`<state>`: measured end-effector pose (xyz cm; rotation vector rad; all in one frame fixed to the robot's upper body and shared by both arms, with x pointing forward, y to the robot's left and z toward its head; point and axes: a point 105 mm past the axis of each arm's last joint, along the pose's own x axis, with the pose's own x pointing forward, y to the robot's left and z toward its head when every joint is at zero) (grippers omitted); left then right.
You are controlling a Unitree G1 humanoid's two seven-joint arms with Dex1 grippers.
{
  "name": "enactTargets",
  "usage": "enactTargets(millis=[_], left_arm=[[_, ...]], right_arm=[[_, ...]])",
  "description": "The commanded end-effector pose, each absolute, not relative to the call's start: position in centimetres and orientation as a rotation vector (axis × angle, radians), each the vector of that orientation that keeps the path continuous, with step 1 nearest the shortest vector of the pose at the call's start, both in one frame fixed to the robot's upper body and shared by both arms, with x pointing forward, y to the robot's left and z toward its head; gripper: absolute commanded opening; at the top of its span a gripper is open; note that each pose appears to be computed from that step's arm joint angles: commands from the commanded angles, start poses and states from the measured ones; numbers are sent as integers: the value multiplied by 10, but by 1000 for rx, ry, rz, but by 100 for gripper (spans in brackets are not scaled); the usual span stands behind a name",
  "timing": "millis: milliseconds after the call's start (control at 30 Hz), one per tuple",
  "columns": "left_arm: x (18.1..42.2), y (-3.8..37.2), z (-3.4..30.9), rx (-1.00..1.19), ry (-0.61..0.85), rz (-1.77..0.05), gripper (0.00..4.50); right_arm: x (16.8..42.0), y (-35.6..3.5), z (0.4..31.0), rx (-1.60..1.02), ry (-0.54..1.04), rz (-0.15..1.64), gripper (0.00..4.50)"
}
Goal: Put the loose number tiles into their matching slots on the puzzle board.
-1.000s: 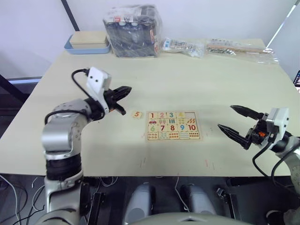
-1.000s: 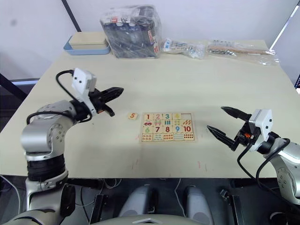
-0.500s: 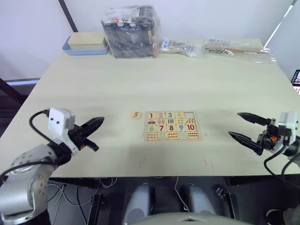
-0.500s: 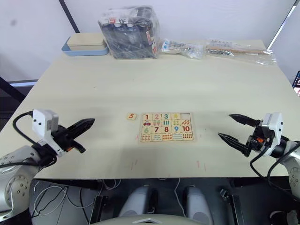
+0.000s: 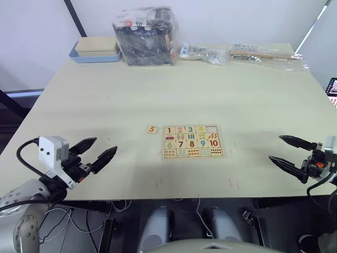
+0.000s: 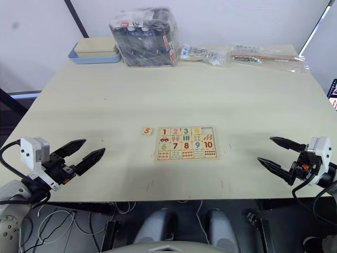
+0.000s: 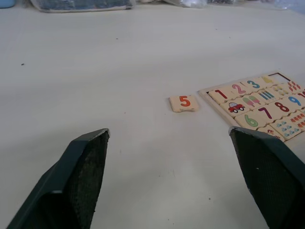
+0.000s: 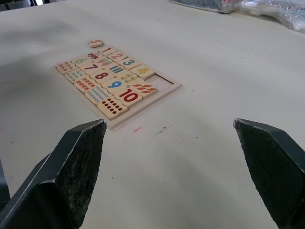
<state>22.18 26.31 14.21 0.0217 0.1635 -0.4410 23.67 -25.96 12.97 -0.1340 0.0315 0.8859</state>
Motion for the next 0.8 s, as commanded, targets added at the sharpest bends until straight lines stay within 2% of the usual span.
enactTargets(millis=[33,267,400,633,800], left_arm=[[222,261,155,59,126,-461,441],[224,258,155,105,184,-570,441],[235,263,154,186,231,-673,441],[270,254,152,283,287,-919,441],[295,244,143,359,305,-1052,441]], right_arm=[[236,-262,149,-177,-25,895,450],[226,-244,164,-161,-59,1035,450],[220,-229,171,-157,-80,1119,450],[216,-212,181,-160,-96,1208,450],[217,-213,184,-176,-101,1191,450]])
